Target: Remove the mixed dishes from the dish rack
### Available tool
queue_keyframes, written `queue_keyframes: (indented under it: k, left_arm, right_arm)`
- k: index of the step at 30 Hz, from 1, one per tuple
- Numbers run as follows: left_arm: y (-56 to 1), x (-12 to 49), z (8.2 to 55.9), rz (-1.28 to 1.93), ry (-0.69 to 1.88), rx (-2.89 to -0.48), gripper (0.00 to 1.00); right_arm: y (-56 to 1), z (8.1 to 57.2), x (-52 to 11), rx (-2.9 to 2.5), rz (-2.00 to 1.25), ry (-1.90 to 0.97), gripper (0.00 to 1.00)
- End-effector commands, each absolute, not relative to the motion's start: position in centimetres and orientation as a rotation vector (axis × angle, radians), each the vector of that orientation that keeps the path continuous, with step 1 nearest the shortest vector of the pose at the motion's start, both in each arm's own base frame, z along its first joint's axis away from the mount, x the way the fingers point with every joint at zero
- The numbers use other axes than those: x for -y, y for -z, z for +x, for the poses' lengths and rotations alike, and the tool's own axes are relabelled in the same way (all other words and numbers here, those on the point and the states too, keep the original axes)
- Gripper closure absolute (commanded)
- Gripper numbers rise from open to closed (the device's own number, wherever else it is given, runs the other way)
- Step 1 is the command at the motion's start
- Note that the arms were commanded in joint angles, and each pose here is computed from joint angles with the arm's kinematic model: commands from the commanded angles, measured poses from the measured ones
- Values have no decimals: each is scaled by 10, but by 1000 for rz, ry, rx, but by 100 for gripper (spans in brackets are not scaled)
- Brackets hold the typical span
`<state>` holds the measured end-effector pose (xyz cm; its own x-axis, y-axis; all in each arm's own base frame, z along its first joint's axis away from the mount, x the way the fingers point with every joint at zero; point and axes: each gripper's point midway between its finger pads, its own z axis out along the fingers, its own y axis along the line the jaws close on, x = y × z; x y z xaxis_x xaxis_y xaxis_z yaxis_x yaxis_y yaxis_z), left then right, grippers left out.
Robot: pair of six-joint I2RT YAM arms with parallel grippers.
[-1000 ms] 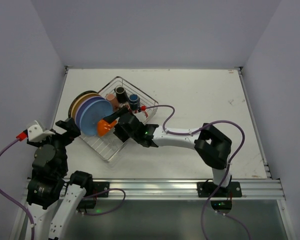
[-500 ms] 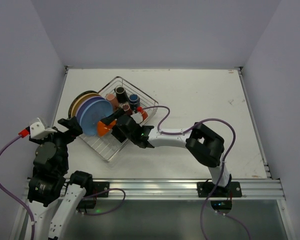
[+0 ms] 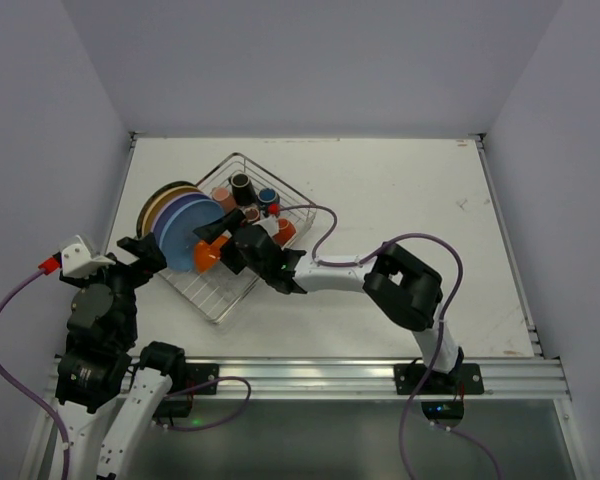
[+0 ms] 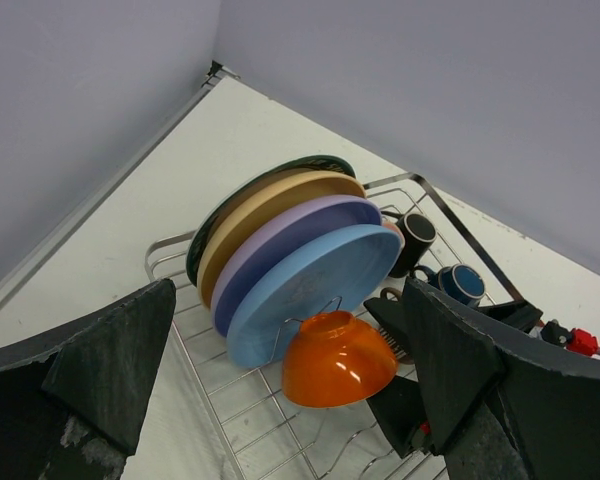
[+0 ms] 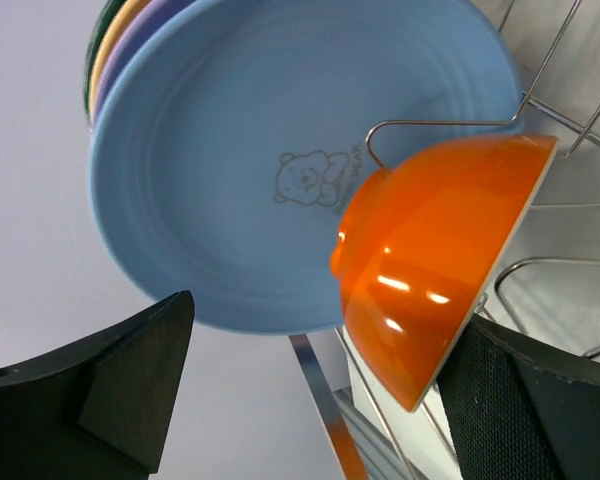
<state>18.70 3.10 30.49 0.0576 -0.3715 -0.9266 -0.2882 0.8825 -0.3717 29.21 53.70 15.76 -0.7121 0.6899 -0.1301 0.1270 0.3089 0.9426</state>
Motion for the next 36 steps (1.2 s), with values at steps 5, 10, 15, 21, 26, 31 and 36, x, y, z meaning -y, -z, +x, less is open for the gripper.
queue_keyframes:
  k: [5,10,15,21,26,31,36]
  left_arm:
    - [-310,-31,190,-533,65,-1513,0]
    - [-311,-31,190,-531,67,-1510,0]
    - [-311,-30,191,-525,71,-1512,0]
    - [-310,-30,191,-523,70,-1514,0]
    - [-310,-29,191,-520,73,-1515,0]
    - [-311,-29,192,-517,75,-1513,0]
    - [-311,-27,193,-508,80,-1517,0]
  right_arm:
    - [-168,303,-551,-1965,684,-1507,5]
    - [-170,303,-548,-1924,681,-1540,5]
    - [-182,299,-546,-1850,594,-1584,6]
    - [-187,297,-545,-1815,580,-1625,7]
    - [-198,292,-550,-1744,512,-1710,9]
    - [-204,291,-548,-1708,499,-1740,10]
    - [-207,287,-546,-1697,486,-1752,11]
